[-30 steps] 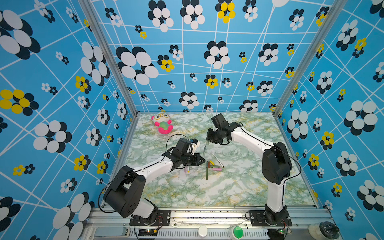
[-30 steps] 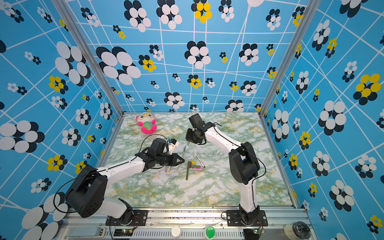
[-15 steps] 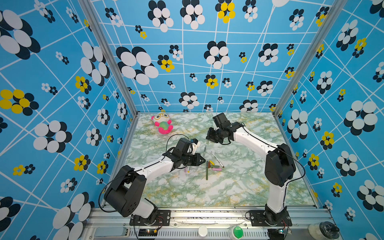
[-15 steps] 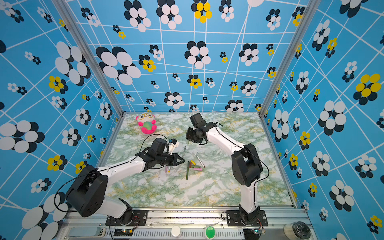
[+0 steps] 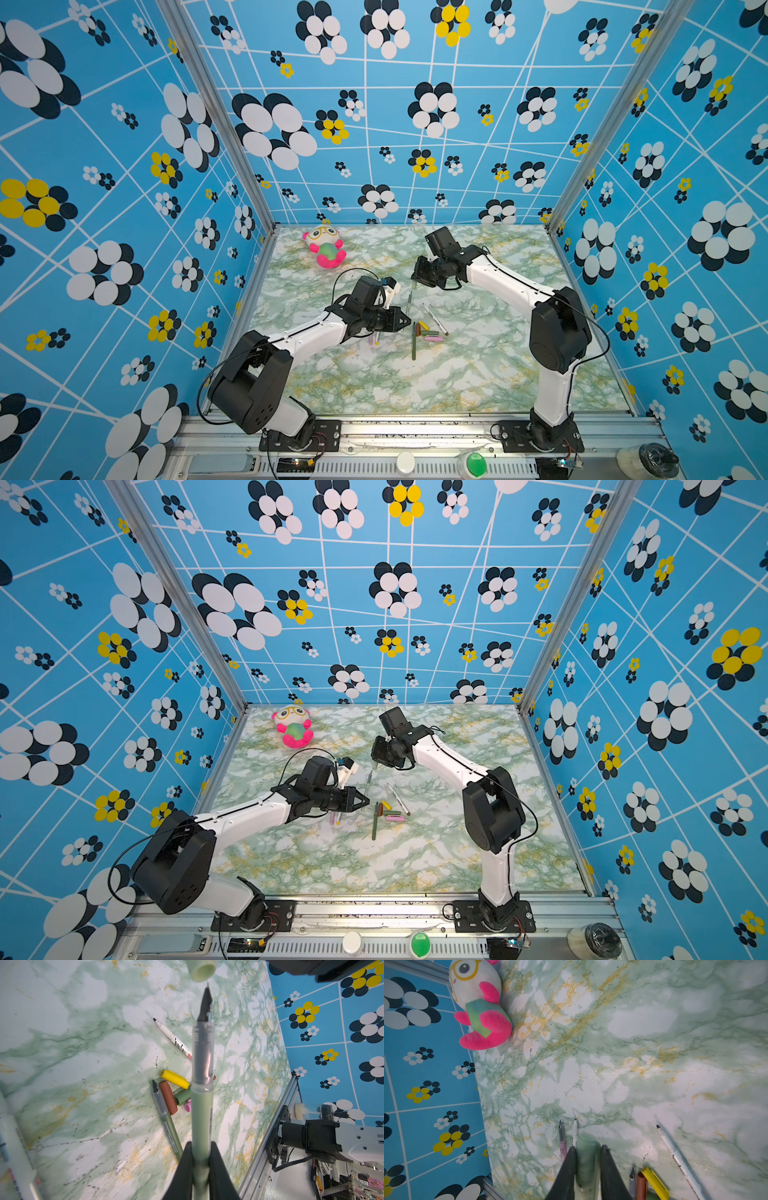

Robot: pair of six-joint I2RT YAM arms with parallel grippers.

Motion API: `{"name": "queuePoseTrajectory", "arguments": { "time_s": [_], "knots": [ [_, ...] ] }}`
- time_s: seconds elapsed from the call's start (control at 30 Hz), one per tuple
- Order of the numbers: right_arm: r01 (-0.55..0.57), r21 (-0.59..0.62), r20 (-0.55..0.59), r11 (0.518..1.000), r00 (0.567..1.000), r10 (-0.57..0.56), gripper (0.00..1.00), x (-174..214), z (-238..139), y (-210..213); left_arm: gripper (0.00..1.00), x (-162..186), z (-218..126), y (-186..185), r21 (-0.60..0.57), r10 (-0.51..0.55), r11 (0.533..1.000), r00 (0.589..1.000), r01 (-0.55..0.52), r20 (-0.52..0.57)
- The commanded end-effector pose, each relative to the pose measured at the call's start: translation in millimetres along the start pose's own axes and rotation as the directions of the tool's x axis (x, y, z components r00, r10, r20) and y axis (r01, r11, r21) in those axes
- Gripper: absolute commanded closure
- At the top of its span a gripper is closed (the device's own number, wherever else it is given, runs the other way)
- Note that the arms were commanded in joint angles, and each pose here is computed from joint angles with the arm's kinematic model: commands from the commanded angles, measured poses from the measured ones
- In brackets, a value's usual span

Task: Insert the pens into the pen caps
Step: 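Lower the cap with the right gripper onto the pen nib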

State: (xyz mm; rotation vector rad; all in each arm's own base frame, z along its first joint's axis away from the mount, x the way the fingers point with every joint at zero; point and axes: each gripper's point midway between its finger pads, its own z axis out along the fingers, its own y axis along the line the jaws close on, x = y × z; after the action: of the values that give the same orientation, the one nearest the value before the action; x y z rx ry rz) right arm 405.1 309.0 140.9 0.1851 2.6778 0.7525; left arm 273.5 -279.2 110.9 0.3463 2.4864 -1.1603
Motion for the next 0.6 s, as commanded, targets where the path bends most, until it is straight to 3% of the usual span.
{"name": "queuePoseTrajectory", "arguments": {
  "time_s": [0.0, 0.57],
  "knots": [
    [0.005, -0.042, 0.003, 0.999, 1.0, -0.005, 0.79, 2.3, -7.1, 13.8, 1.0, -6.9, 4.2, -1.5, 0.001, 0.015, 1.0, 1.0, -0.015, 0.019],
    [0.014, -0.054, 0.021, 0.998, 1.0, -0.013, 0.79, 0.8, -16.0, 19.6, 1.0, -4.8, 4.4, 4.4, -0.021, 0.008, 1.0, 1.0, -0.007, 0.028]
  ]
}}
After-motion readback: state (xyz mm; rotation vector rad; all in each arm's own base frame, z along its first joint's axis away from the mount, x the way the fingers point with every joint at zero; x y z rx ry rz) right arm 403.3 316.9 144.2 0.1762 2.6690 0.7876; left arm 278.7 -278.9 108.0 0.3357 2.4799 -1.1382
